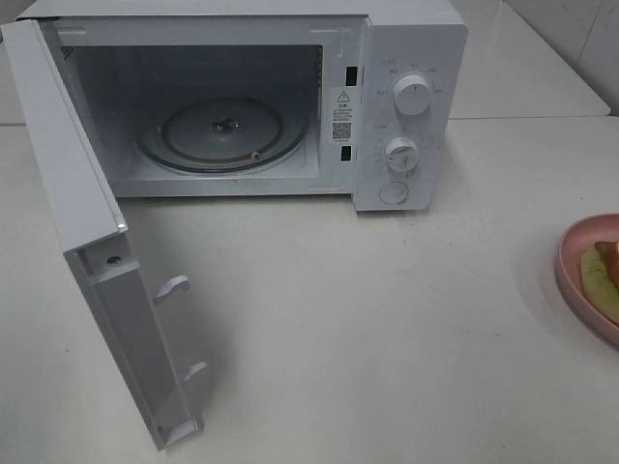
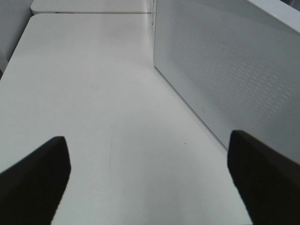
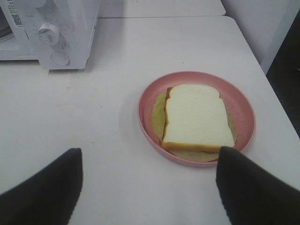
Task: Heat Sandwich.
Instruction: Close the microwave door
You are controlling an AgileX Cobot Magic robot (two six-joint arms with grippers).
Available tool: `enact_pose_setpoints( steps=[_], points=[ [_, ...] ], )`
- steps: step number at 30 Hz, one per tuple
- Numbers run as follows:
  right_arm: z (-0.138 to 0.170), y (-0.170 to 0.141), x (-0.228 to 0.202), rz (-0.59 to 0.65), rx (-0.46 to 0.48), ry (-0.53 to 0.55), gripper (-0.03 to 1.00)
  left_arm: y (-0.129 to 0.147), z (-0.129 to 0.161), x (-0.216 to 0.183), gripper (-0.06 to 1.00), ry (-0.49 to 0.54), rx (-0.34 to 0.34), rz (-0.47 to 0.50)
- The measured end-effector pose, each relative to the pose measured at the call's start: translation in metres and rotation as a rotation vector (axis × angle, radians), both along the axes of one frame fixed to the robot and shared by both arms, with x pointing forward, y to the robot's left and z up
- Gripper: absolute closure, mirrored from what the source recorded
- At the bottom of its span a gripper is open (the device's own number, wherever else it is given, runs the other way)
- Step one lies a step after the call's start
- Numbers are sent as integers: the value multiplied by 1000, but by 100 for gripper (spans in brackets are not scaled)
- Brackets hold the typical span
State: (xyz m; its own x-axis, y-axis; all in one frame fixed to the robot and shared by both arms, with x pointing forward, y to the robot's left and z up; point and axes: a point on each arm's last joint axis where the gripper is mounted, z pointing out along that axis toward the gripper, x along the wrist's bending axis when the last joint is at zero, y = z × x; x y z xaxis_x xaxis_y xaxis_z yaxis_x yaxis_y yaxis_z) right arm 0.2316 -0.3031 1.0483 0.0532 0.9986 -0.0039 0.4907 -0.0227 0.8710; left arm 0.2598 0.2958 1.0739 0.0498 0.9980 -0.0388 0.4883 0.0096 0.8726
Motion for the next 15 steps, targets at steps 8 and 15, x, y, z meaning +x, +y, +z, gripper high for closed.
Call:
enact_pose_setpoints(
  steps=[8,15],
  points=[
    [0,0,0,0,0,0,21,0,0,36,65,87,-3,6],
    [0,0,0,0,0,-1,21,1,-5,79,94,54,-8,23]
  ],
)
